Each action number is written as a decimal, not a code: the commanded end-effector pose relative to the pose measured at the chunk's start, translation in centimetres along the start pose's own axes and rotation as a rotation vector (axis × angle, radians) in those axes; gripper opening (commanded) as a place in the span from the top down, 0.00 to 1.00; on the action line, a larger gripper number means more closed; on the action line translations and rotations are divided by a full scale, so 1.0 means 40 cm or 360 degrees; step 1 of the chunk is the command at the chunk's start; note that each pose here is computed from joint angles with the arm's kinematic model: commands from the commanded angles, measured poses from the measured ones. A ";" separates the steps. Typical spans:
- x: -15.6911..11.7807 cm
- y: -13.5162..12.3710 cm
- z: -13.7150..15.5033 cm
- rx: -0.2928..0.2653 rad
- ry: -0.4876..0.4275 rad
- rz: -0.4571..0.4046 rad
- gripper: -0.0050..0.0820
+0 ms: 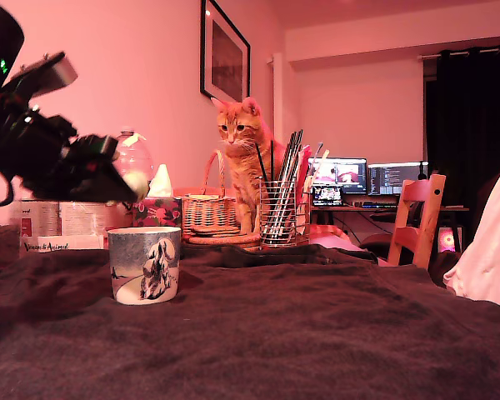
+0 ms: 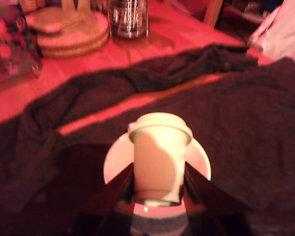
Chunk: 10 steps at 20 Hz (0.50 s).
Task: Pick up the coffee capsules on the table and drop them inside the coffee cup
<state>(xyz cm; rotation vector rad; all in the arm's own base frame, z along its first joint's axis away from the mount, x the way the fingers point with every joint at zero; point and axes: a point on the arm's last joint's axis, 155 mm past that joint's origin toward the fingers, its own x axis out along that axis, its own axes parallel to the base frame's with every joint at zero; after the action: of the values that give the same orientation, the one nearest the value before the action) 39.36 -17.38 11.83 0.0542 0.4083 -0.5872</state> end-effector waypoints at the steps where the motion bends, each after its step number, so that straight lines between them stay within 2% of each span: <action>1: -0.004 -0.002 0.010 0.0007 -0.0022 -0.0004 0.90; 5: -0.003 0.001 0.011 -0.0006 -0.0020 0.0007 0.90; 10: 0.004 0.009 0.023 -0.0045 0.0077 0.0019 0.92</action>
<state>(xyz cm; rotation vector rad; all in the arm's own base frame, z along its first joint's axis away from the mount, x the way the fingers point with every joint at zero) 39.29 -17.12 10.95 0.0482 0.5020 -0.5705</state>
